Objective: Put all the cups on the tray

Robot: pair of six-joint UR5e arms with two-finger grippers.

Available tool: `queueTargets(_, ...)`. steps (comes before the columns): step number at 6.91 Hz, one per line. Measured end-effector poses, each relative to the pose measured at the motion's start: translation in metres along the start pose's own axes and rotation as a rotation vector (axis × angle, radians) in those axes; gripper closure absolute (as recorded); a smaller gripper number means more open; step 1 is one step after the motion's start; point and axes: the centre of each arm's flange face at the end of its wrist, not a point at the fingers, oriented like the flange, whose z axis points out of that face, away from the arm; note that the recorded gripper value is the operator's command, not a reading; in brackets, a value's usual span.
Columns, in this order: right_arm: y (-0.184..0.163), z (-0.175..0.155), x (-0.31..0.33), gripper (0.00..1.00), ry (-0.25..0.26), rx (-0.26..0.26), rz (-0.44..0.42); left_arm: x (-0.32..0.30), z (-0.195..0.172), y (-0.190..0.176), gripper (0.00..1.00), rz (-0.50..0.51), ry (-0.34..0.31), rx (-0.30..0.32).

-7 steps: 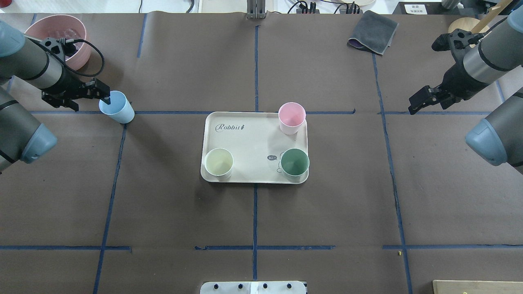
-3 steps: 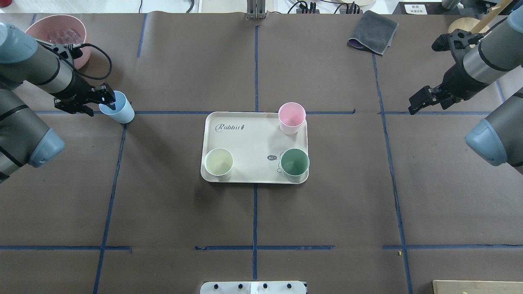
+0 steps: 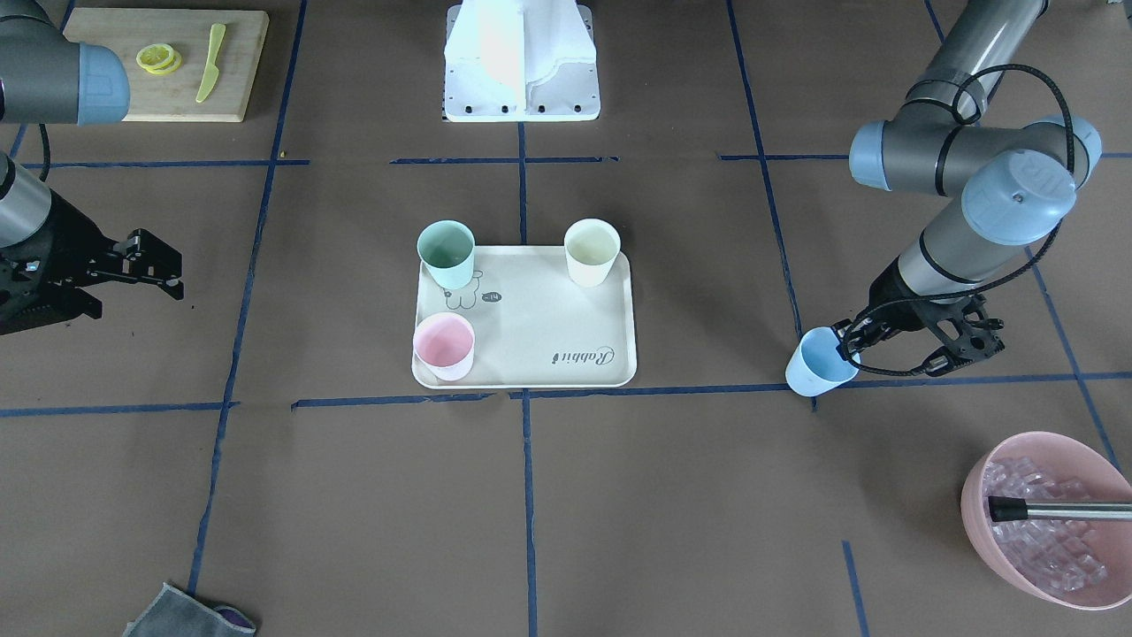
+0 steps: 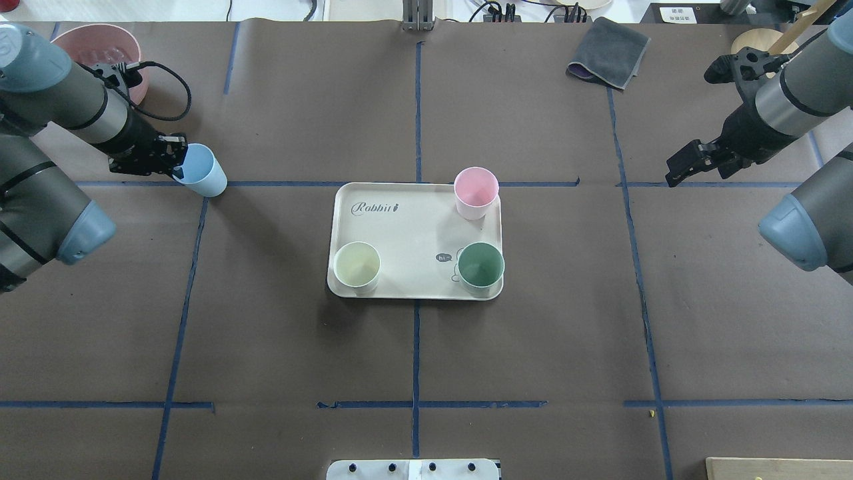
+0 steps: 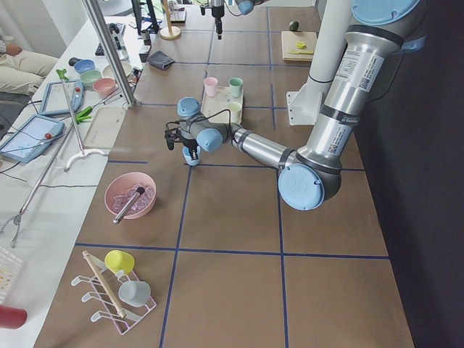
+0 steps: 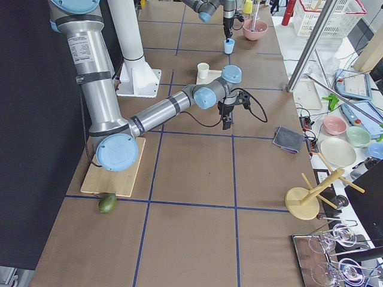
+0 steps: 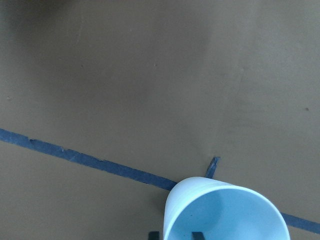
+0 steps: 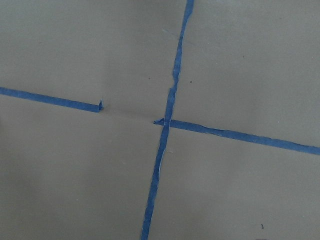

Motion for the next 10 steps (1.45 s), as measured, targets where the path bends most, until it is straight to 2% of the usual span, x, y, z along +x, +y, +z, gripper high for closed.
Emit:
queueTargets(2,0.0,-0.002,-0.001,0.0,-0.002,0.003,0.0,0.065,-0.027,0.004,1.0,-0.087,-0.017,-0.012)
queueTargets(5,0.0,-0.001,-0.001,0.0,-0.001,0.002,0.003,0.182,-0.003,0.088,1.0,-0.185,-0.003,-0.053)
queueTargets(6,0.0,-0.001,0.0,0.0,-0.001,0.001,0.004,0.214,0.008,0.11,0.91,-0.207,-0.004,-0.054)
queueTargets(7,0.001,0.0,0.0,0.0,0.0,0.0,0.005,0.237,0.016,0.124,0.34,-0.218,-0.006,-0.051)
queueTargets(8,0.001,0.0,0.0,0.0,0.0,-0.001,0.005,0.247,0.02,0.132,0.0,-0.222,-0.009,-0.052)
queueTargets(10,0.0,0.0,-0.001,0.0,0.002,0.002,0.008,0.25,0.021,0.135,0.0,-0.215,-0.009,-0.052)
